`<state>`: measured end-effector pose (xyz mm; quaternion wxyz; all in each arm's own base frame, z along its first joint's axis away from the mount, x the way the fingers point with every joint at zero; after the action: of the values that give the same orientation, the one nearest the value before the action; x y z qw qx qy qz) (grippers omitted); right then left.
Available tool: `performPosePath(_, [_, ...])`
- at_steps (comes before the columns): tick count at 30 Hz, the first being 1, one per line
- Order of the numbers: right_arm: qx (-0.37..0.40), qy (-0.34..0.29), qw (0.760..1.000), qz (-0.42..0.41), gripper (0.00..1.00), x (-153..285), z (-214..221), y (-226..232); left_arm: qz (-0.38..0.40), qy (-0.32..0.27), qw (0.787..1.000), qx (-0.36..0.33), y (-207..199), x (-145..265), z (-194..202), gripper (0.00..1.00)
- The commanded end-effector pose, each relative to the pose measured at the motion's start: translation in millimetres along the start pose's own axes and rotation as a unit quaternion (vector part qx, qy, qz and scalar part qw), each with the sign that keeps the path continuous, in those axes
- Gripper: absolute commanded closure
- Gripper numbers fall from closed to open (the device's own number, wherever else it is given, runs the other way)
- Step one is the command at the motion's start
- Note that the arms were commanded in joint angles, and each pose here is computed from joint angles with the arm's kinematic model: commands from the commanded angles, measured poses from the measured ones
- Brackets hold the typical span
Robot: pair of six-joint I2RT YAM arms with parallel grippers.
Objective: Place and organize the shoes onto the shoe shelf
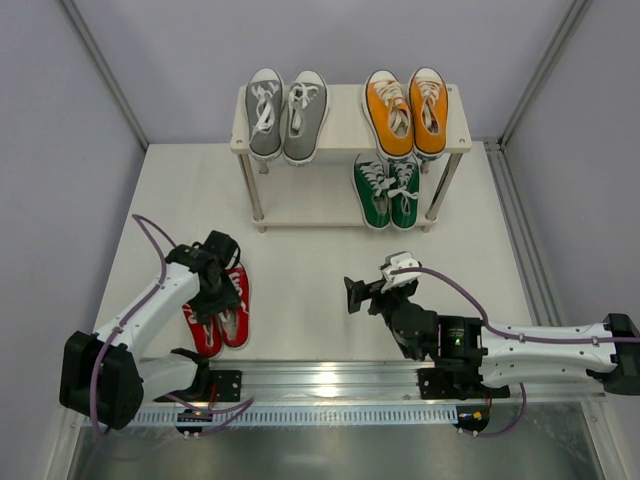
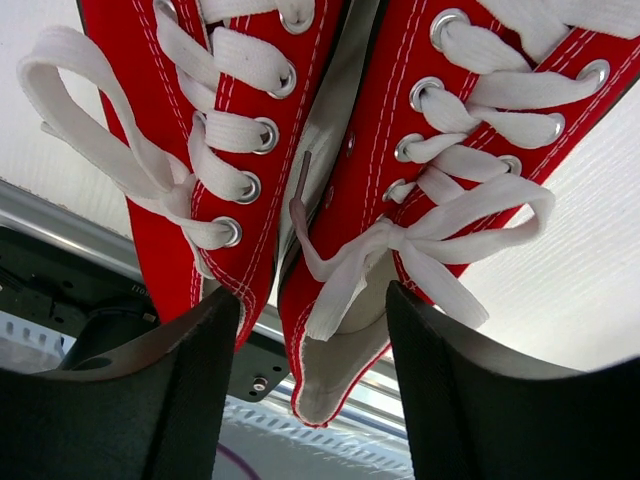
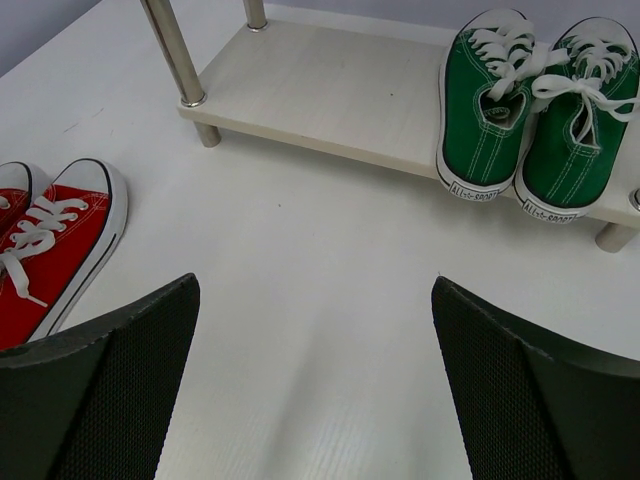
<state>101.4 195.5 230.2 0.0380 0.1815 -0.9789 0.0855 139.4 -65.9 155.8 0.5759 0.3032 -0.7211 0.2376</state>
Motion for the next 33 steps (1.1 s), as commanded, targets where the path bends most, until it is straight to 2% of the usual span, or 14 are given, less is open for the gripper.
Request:
performPosePath(1, [-0.022,-0.006,1.000,0.011,0.04,3.0,-3.6,-3.9,0.017,0.005,1.000,-0.001,-2.5,5.0,-1.3,0.39])
performPosePath(6, [-0.022,-0.003,1.000,0.012,0.04,3.7,-0.7,-4.8,0.003,0.004,1.000,0.005,6.6,9.4,0.8,0.24])
performPosePath(10, [-0.024,-0.003,1.000,0.011,0.04,3.1,0.6,-3.5,0.005,0.020,1.000,0.009,3.5,4.5,4.3,0.28])
performPosePath(17, [-0.034,0.000,0.999,0.015,0.04,4.2,3.6,-5.1,-0.006,0.066,0.997,0.023,2.3,-10.4,15.8,0.57])
performPosePath(19, [-0.036,0.002,0.999,0.016,0.05,4.8,5.4,-5.9,-0.006,0.076,0.997,0.032,3.9,-14.4,19.6,0.60])
performPosePath(22, [-0.037,0.003,0.999,0.016,0.05,5.2,6.4,-6.4,-0.007,0.085,0.996,0.035,5.6,-18.9,23.4,0.74])
performPosePath(23, [-0.036,0.004,0.999,0.016,0.05,5.1,6.8,-6.2,-0.006,0.083,0.996,0.035,5.2,-18.7,23.0,0.87])
performPosePath(25, [-0.036,0.004,0.999,0.016,0.05,5.0,6.5,-6.0,0.001,0.087,0.996,0.035,3.6,-17.5,23.1,0.98])
performPosePath(28, [-0.035,0.003,0.999,0.017,0.05,5.0,5.2,-6.5,0.052,0.088,0.995,0.021,-3.1,-12.9,22.3,1.00])
performPosePath(29, [-0.035,0.004,0.999,0.017,0.05,5.1,5.5,-6.5,0.105,0.118,0.987,-0.002,-12.0,-8.4,26.1,1.00])
performPosePath(33, [-0.032,0.004,0.999,0.031,0.05,5.7,3.7,-10.4,0.206,0.113,0.969,-0.073,-29.0,15.1,34.6,1.00])
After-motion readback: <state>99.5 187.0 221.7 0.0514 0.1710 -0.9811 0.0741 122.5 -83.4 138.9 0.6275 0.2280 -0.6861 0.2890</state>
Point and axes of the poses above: each gripper's point midway between its finger pads, its own x axis back along the fingers, its own y axis along the line the jaws close on, z = x × y, the point moved 9 cm from there along x, back along the fingers, and after that the axes turned 14 degrees about x, right-handed, at the moved point
